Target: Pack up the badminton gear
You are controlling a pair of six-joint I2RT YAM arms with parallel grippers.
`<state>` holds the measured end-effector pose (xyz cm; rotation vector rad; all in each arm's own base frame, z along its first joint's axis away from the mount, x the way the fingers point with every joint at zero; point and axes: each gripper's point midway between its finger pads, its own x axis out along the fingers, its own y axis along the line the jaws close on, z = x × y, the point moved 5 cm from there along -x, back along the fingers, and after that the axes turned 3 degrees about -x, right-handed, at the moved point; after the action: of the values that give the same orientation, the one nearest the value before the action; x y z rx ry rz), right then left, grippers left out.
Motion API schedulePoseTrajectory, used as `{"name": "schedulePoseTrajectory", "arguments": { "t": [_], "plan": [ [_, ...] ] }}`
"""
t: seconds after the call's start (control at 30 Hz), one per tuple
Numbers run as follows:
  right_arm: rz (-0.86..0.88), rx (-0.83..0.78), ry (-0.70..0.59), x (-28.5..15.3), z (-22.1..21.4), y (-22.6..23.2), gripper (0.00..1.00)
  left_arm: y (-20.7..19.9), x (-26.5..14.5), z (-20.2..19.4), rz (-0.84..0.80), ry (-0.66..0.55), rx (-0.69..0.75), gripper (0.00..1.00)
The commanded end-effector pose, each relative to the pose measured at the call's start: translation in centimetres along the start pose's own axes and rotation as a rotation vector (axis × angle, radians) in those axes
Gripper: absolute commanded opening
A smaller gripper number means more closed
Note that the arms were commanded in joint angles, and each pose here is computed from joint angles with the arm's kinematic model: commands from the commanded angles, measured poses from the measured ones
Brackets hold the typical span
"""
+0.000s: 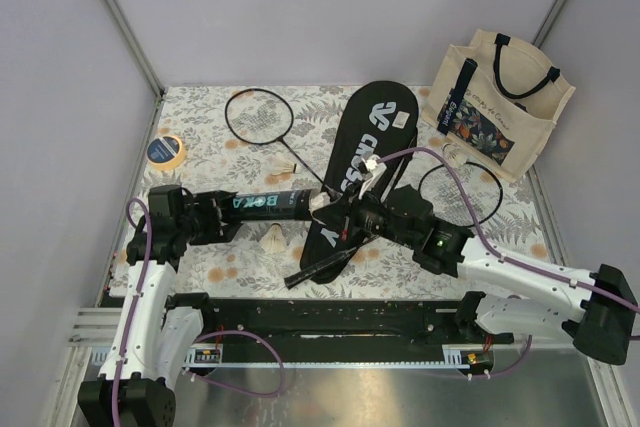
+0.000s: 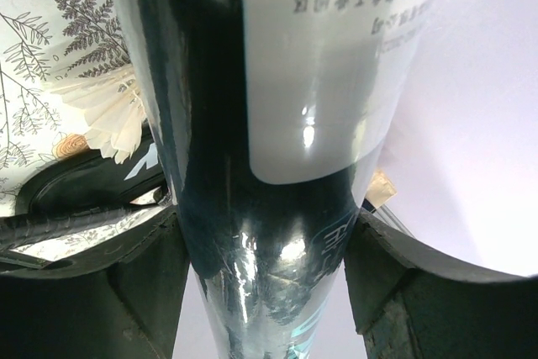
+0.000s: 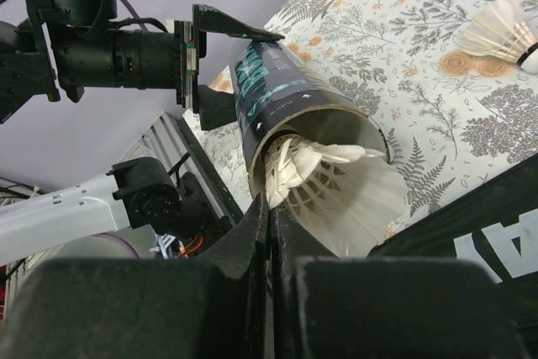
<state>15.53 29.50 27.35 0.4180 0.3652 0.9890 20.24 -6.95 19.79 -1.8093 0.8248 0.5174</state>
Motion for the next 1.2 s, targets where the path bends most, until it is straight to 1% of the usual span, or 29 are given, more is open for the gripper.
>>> {"name": "schedulePoseTrajectory", "arguments": {
  "t": [0.0, 0.33, 0.5, 0.57, 0.67, 0.73, 0.77, 0.8, 0.9, 1.0, 1.17],
  "plan": [
    [0.057, -0.029, -0.094, 1.7, 1.7, 1.8, 0.0, -1.6, -1.3, -1.3, -0.079, 0.064, 0.043, 0.26],
    [0.092, -0.036, -0.085, 4.3, 0.6, 2.6, 0.0, -1.2, -1.7, -1.6, -0.091, 0.086, 0.048, 0.26],
    [0.092, -0.026, -0.085, 4.8, -0.2, 2.3, 0.06, -1.2, -1.7, -1.6, -0.093, 0.084, 0.047, 0.26],
    [0.095, -0.023, -0.086, 4.8, -0.2, 2.4, 0.11, -1.3, -1.7, -1.5, -0.097, 0.077, 0.045, 0.26],
    [0.044, -0.011, -0.101, 4.4, 0.3, 1.8, 0.19, -1.4, -1.6, -1.3, -0.103, 0.061, 0.046, 0.26],
    [0.021, -0.004, -0.097, 3.7, 0.5, 1.7, 0.27, -1.7, -1.7, -1.2, -0.117, 0.047, 0.04, 0.26],
    [0.015, -0.001, -0.098, 3.3, 0.6, 1.7, 0.33, -1.8, -1.6, -1.0, -0.127, 0.03, 0.039, 0.26],
    [0.01, 0.001, -0.11, 2.7, 0.9, 1.7, 0.41, -2.0, -1.7, -0.9, -0.133, 0.016, 0.034, 0.26],
    [-0.001, -0.01, -0.118, 1.2, 1.4, 1.7, 0.53, -2.2, -1.5, -0.5, -0.143, -0.014, 0.027, 0.26],
    [-0.007, -0.039, -0.12, -0.1, 2.0, 1.8, 0.6, -2.5, -1.4, -0.3, -0.149, -0.027, 0.026, 0.26],
    [-0.028, -0.053, -0.148, -2.1, 2.2, 1.3, 0.63, -3.5, -1.6, 0.1, -0.18, -0.072, 0.016, 0.25]
  ]
}}
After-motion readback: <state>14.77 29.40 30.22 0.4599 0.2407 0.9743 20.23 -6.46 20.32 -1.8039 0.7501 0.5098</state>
